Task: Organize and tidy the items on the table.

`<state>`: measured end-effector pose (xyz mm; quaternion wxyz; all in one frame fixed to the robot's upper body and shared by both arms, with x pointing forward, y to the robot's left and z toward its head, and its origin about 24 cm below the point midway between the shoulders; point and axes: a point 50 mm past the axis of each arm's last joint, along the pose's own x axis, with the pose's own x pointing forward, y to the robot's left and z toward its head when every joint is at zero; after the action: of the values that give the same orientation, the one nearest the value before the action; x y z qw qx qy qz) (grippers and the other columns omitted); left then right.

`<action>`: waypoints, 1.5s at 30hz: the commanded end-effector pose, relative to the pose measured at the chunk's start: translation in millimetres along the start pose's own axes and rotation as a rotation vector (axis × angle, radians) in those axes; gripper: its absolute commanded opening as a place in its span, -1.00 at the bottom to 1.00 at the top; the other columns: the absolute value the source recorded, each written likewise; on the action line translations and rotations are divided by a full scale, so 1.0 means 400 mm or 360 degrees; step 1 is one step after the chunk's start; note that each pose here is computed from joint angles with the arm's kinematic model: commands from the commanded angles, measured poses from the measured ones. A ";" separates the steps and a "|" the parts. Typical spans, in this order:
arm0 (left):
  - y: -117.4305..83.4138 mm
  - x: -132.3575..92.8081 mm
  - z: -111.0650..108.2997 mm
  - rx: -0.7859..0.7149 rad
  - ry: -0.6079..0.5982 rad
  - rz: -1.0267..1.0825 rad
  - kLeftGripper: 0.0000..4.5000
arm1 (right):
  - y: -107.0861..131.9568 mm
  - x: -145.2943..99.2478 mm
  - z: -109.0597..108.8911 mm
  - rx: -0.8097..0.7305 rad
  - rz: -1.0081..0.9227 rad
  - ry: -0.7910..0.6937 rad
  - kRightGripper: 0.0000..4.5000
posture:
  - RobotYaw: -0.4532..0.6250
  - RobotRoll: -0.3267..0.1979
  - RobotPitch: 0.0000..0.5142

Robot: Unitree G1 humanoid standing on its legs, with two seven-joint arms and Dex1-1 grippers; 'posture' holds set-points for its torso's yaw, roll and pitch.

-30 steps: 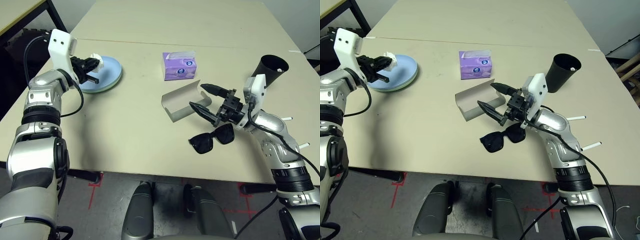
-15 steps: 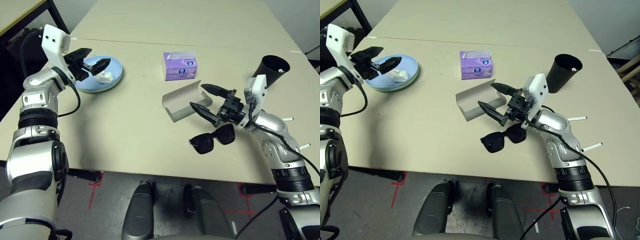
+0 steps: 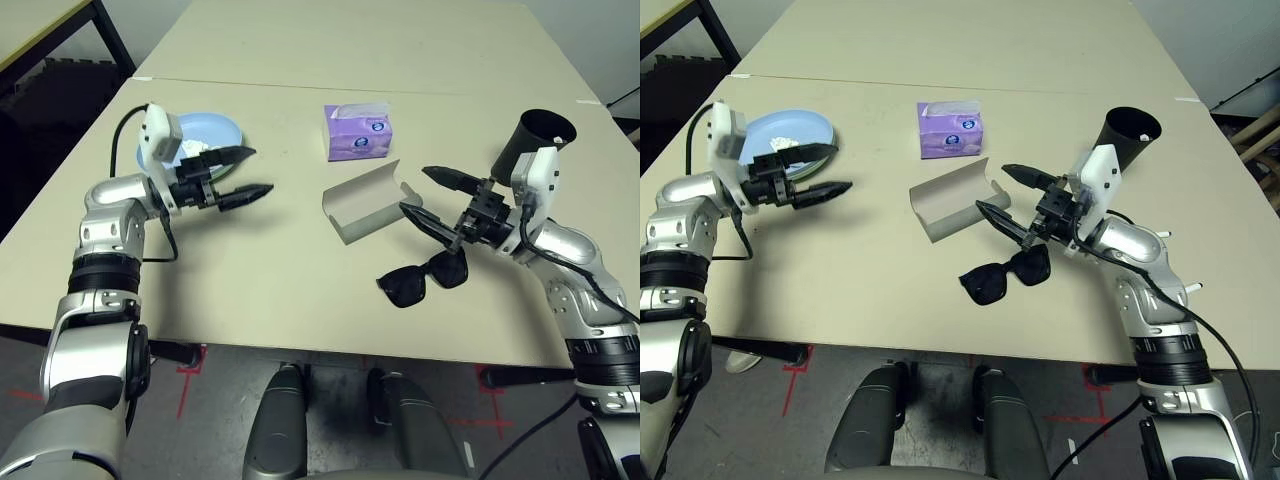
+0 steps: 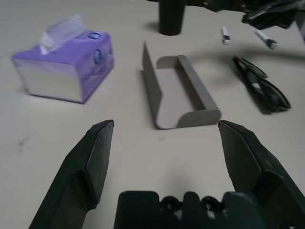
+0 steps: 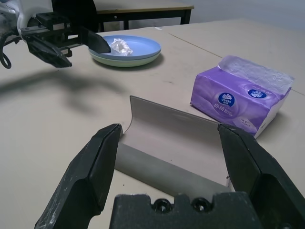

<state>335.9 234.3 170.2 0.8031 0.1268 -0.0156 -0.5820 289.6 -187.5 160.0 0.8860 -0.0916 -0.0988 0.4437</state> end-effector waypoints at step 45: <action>-0.145 0.100 -0.013 0.0231 -0.0158 -0.0463 0.98 | 0.031 0.061 0.097 -0.1008 0.1003 0.0967 1.00 | 0.14 0.25 -0.10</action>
<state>300.6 186.1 147.0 0.7118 0.1494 -0.0710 -0.6826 288.5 -160.1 196.0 0.6530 -0.4853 0.0609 0.5782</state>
